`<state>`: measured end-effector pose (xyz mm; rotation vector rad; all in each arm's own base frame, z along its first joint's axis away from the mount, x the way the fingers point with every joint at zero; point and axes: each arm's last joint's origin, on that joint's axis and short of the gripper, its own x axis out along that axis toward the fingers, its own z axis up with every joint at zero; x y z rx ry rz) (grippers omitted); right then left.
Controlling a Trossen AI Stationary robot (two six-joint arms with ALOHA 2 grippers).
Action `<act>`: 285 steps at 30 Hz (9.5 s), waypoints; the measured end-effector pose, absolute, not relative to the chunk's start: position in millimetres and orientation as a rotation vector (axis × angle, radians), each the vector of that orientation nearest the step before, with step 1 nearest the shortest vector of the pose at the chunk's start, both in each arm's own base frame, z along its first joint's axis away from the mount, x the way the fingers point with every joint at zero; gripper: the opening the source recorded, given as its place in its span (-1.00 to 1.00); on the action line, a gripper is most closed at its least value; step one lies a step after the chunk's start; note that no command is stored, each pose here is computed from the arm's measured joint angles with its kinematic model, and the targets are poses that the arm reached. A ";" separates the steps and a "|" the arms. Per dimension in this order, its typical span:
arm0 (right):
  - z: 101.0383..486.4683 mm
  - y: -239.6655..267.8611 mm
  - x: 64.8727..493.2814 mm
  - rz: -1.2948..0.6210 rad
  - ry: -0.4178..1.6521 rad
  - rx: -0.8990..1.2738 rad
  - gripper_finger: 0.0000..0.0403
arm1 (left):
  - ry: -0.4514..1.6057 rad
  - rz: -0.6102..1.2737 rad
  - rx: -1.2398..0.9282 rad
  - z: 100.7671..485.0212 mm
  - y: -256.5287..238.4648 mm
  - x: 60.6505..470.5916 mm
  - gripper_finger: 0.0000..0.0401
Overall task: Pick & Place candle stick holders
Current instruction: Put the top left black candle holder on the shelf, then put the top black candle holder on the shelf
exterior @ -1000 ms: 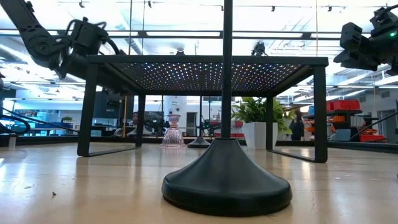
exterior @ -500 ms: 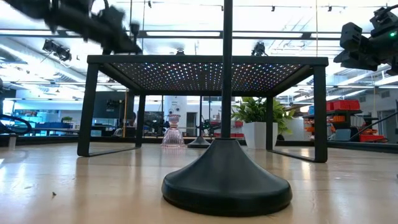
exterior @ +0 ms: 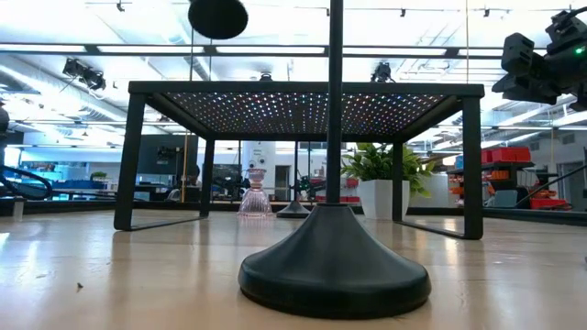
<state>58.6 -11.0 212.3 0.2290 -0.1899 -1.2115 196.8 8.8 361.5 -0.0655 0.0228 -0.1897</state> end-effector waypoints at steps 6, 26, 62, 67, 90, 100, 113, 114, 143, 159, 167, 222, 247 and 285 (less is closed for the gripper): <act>212.3 -11.0 58.6 -1.211 -0.190 0.229 -0.35 | 0.073 -0.224 -0.039 359.6 -7.9 223.2 -0.94; 212.3 -11.0 58.6 -1.211 -0.190 0.229 -0.35 | 0.237 -0.140 0.081 345.2 18.7 317.5 -0.94; 212.3 -11.0 58.6 -1.211 -0.190 0.228 -0.35 | 0.281 -0.061 0.077 314.3 62.3 343.5 -0.94; 212.2 -11.0 58.6 -1.211 -0.189 0.228 -0.35 | 0.298 -0.061 0.068 308.7 62.9 347.0 -0.94; 212.2 -11.0 58.6 -1.211 -0.189 0.228 -0.35 | 0.407 -0.020 0.033 296.8 64.3 345.3 -0.64; 212.3 -11.0 58.6 -1.212 -0.189 0.228 -0.35 | 0.390 -0.024 0.063 306.2 62.3 338.2 -0.63; 212.4 -11.0 58.6 -1.209 -0.191 0.229 -0.35 | 0.318 -0.019 0.078 326.8 60.0 326.0 -0.63; 212.5 -11.0 58.6 -1.207 -0.193 0.228 -0.35 | 0.311 -0.018 0.080 328.1 59.9 325.5 -0.63; 214.9 -10.0 60.5 -1.111 -0.264 0.223 -0.35 | 0.216 -0.008 0.073 347.5 57.9 315.5 -0.63; 214.4 -9.9 60.8 -1.113 -0.257 0.216 -0.35 | 0.237 0.009 0.071 341.0 59.7 320.7 -0.63; 214.4 -9.9 60.8 -1.113 -0.257 0.216 -0.35 | 0.273 0.025 0.066 337.7 60.1 319.8 -0.63; 212.6 -9.5 62.0 -1.118 -0.237 0.198 -0.35 | 0.387 0.392 -0.079 227.0 127.8 285.4 -0.12; 210.0 -8.9 63.9 -1.118 -0.227 0.196 -0.35 | 0.264 0.353 -0.031 206.4 137.9 309.3 -0.12; 205.1 -9.0 64.5 -1.190 -0.162 0.176 -0.35 | 0.159 0.435 -0.009 234.6 150.7 293.5 -0.85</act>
